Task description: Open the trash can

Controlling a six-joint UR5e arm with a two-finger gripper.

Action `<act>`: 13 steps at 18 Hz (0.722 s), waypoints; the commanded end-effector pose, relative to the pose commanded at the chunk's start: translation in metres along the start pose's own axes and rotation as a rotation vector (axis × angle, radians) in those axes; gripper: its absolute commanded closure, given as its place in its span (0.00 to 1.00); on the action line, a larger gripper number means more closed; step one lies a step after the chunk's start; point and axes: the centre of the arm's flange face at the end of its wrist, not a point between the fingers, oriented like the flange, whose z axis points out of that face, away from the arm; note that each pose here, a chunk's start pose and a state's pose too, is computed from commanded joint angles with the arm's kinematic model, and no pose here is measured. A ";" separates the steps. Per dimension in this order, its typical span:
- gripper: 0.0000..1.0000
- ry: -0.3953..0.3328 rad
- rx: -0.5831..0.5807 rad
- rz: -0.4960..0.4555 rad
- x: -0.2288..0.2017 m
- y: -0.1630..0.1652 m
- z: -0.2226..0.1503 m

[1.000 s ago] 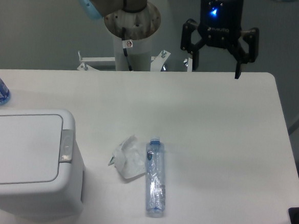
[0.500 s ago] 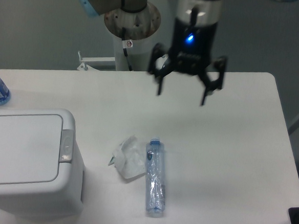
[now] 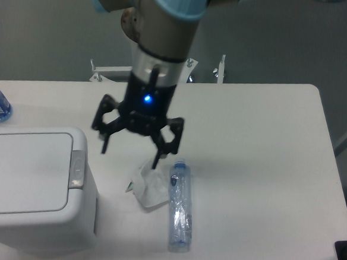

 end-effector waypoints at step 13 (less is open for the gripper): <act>0.00 0.007 -0.018 0.018 0.002 0.001 0.018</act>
